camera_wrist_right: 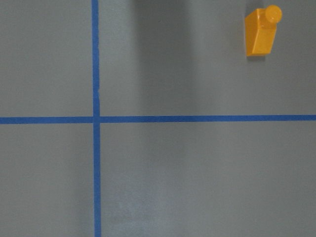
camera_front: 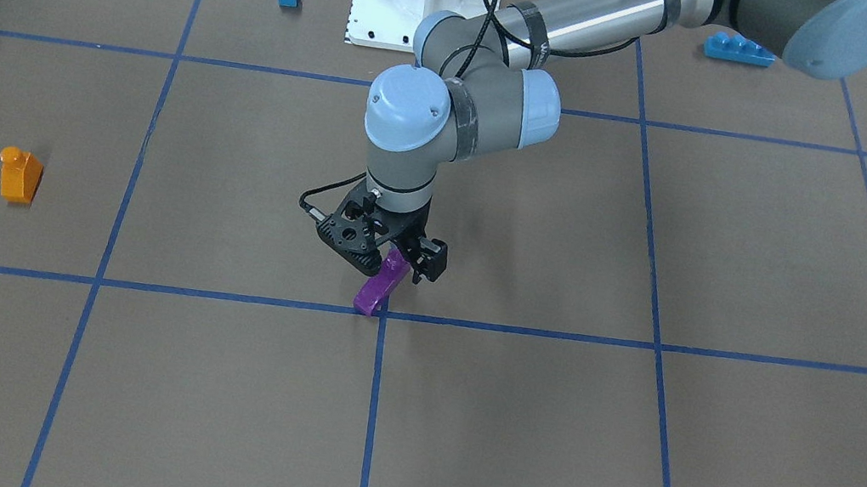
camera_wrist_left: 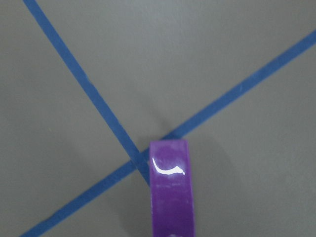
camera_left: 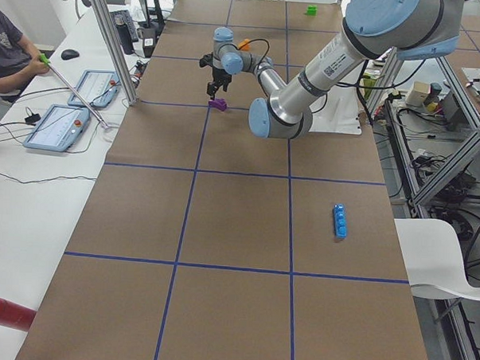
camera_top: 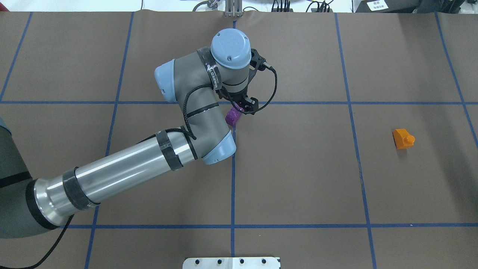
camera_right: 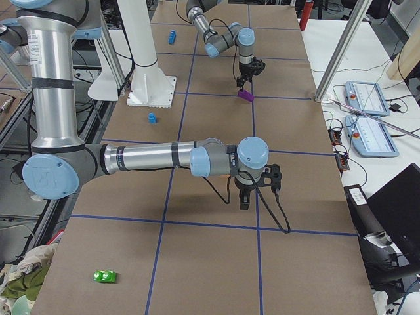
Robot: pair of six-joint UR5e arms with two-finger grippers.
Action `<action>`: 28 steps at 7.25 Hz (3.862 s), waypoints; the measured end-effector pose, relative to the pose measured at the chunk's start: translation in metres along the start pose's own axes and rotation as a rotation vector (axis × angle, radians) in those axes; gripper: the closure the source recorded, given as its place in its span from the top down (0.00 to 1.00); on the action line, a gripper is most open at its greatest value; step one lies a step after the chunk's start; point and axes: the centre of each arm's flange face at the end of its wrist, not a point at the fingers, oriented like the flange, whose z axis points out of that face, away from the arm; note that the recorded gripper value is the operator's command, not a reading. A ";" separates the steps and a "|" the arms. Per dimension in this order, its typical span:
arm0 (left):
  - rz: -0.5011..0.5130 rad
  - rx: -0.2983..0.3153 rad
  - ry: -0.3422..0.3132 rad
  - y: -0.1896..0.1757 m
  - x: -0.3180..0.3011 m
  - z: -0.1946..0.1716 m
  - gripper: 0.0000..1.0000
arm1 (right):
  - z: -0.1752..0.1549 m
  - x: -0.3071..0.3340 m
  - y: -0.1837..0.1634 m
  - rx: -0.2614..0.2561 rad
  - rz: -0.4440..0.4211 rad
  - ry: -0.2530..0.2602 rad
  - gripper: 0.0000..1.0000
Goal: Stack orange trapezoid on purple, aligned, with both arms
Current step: 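Release the purple block with the left gripper while the right gripper reaches the orange block, then grasp the orange trapezoid block with the right gripper while the left gripper withdraws, then carry the orange block with the right gripper above the purple block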
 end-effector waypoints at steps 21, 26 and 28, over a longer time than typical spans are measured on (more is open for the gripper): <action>-0.001 -0.072 -0.050 0.094 -0.134 -0.152 1.00 | 0.209 -0.185 0.070 -0.010 -0.030 0.066 0.00; 0.007 -0.104 -0.115 0.117 -0.231 -0.156 1.00 | 0.149 -0.346 -0.018 -0.036 0.116 -0.002 0.00; 0.059 -0.147 -0.114 0.144 -0.316 -0.159 1.00 | 0.136 -0.455 -0.037 -0.062 0.214 0.000 0.00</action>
